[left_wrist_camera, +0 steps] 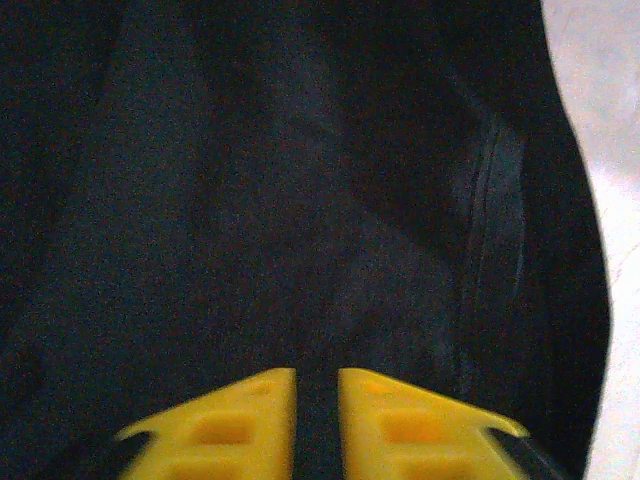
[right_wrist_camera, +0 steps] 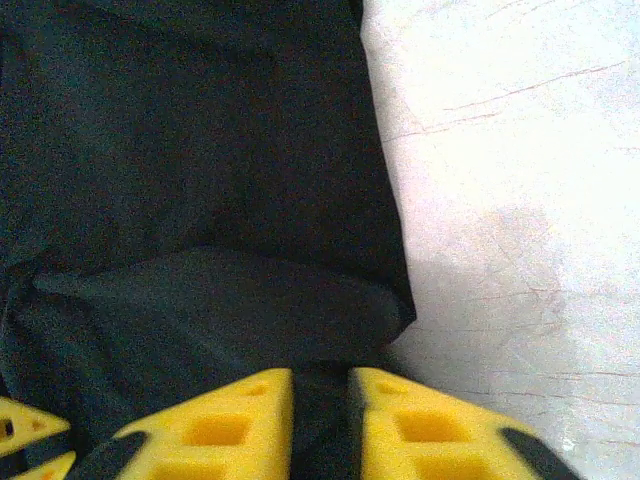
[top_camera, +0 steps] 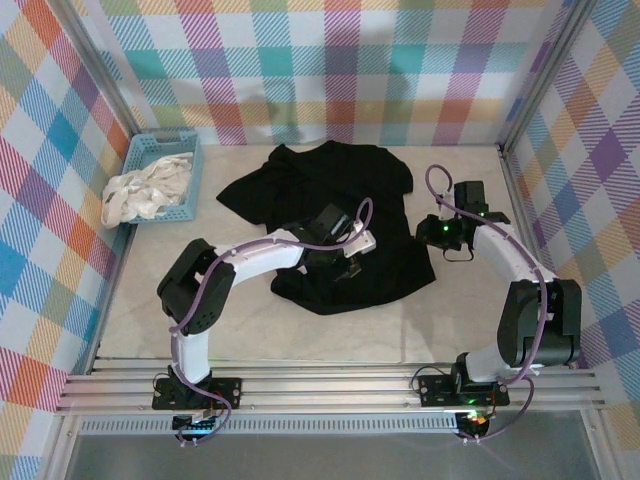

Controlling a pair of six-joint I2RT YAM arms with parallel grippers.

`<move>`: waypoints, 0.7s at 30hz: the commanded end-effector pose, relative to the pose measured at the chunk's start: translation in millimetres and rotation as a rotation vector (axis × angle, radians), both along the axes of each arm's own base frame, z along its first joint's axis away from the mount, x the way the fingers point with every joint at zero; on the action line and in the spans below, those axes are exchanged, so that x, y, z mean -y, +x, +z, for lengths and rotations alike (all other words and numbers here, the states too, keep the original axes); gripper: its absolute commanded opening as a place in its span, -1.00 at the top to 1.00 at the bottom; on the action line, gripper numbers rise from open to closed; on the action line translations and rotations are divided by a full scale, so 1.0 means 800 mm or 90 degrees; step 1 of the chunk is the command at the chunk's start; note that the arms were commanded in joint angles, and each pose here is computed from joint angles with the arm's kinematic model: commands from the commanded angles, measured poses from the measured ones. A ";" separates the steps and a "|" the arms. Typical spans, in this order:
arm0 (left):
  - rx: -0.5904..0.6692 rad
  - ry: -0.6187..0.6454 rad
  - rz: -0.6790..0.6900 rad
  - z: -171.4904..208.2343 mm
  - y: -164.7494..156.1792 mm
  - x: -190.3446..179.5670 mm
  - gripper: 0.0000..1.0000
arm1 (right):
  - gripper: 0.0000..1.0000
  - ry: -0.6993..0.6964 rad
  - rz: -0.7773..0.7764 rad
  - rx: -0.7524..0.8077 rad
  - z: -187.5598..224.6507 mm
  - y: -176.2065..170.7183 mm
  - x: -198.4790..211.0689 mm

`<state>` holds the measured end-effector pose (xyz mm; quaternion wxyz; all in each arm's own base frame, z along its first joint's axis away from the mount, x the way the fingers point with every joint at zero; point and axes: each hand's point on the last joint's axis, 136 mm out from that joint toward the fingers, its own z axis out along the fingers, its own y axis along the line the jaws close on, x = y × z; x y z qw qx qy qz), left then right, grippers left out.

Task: Fold the inside-out t-shirt

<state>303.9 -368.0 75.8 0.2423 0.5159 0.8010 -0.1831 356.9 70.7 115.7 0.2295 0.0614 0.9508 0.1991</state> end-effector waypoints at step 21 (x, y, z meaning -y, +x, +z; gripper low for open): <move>-0.027 0.136 -0.051 -0.064 -0.021 -0.001 0.73 | 0.21 0.004 0.006 0.012 -0.001 0.004 0.000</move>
